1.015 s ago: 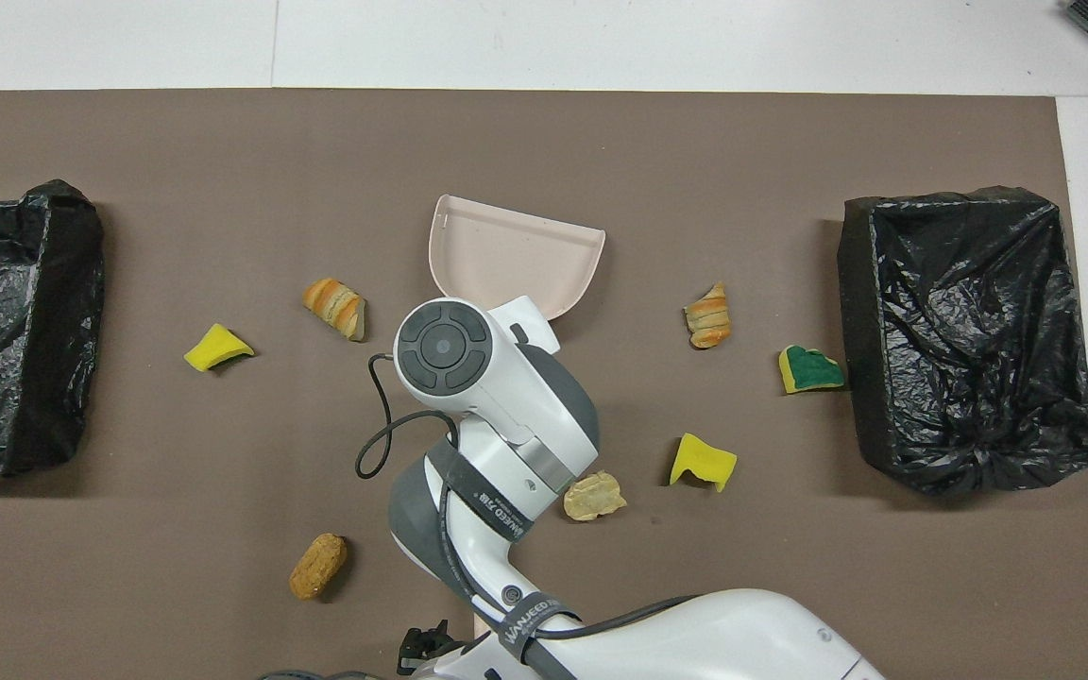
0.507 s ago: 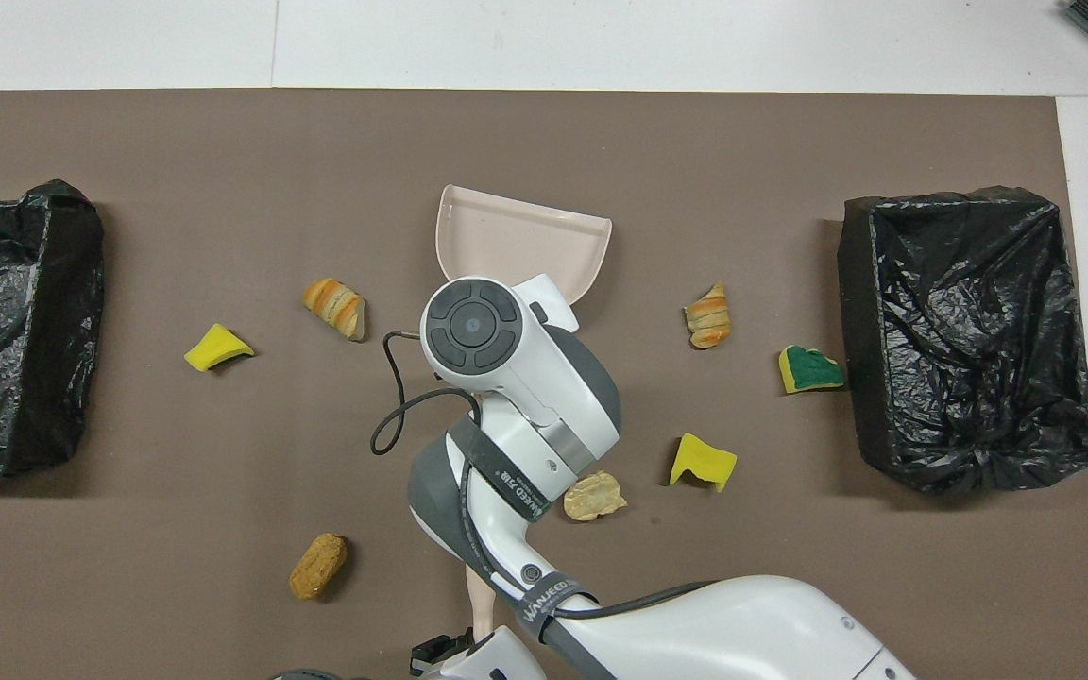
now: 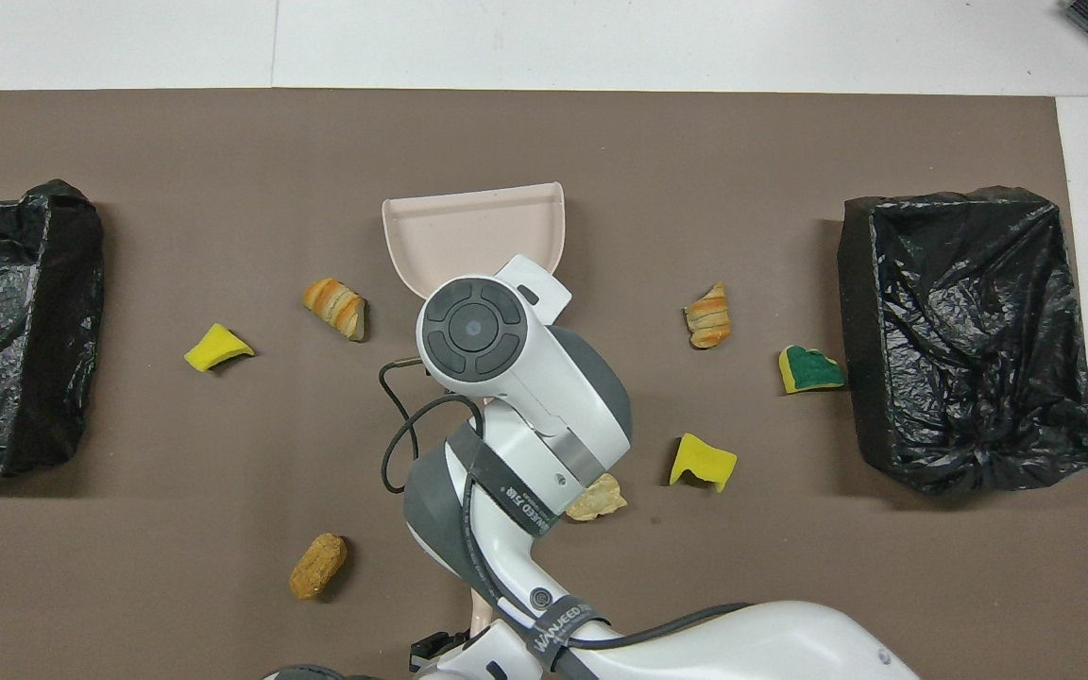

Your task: Sweep and dump trash in bin

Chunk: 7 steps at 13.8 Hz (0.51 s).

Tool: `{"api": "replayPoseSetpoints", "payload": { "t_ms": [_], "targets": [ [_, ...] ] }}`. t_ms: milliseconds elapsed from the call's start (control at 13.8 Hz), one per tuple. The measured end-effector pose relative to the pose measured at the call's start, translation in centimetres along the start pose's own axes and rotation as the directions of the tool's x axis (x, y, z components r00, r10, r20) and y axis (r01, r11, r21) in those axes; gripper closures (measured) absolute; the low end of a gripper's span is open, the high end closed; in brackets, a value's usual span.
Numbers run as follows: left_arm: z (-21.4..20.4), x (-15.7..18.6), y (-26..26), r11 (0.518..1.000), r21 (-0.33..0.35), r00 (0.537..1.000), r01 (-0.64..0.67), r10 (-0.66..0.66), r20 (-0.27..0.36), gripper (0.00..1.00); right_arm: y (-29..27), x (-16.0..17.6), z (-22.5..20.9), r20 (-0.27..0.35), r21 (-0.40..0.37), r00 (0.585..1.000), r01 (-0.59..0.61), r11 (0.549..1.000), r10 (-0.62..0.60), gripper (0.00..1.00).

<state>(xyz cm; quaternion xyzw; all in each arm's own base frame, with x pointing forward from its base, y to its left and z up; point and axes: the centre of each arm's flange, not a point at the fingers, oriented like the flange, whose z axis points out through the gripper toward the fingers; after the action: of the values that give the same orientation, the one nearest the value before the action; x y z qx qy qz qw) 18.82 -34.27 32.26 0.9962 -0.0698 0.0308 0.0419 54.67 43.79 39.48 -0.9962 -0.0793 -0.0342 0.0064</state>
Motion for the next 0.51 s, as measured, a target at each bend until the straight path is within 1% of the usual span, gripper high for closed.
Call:
{"api": "replayPoseSetpoints", "payload": {
  "t_ms": [145,217,290,362,435,507],
  "targets": [
    [0.0,0.1,0.0,1.000,0.000,1.000,0.002,-0.002,0.000,0.51,1.5,0.4,-1.2,0.002,-0.004,0.984,0.176,0.984,-0.176,0.68],
    [0.0,0.1,-0.1,1.000,0.000,1.000,0.005,-0.005,0.000,0.43,2.7,0.6,-1.8,0.013,-0.008,0.966,0.258,0.966,-0.257,0.68],
    [0.0,0.2,-0.2,1.000,0.001,1.000,0.009,-0.009,0.000,0.44,3.8,0.6,-2.3,0.032,-0.011,0.941,0.337,0.941,-0.337,0.68],
    [0.0,0.4,-0.3,1.000,0.001,1.000,0.014,-0.014,0.000,0.49,4.8,0.5,-2.6,0.055,-0.009,0.903,0.427,0.904,-0.426,0.68],
    [0.0,0.5,-0.3,1.000,0.000,1.000,0.017,-0.017,-0.001,0.50,5.6,0.4,-2.5,0.070,-0.003,0.856,0.514,0.858,-0.513,0.68],
    [-0.1,0.6,-0.3,1.000,-0.002,1.000,0.018,-0.018,-0.002,0.54,6.3,0.4,-2.3,0.079,0.005,0.803,0.592,0.806,-0.590,0.68]
  ]
}}
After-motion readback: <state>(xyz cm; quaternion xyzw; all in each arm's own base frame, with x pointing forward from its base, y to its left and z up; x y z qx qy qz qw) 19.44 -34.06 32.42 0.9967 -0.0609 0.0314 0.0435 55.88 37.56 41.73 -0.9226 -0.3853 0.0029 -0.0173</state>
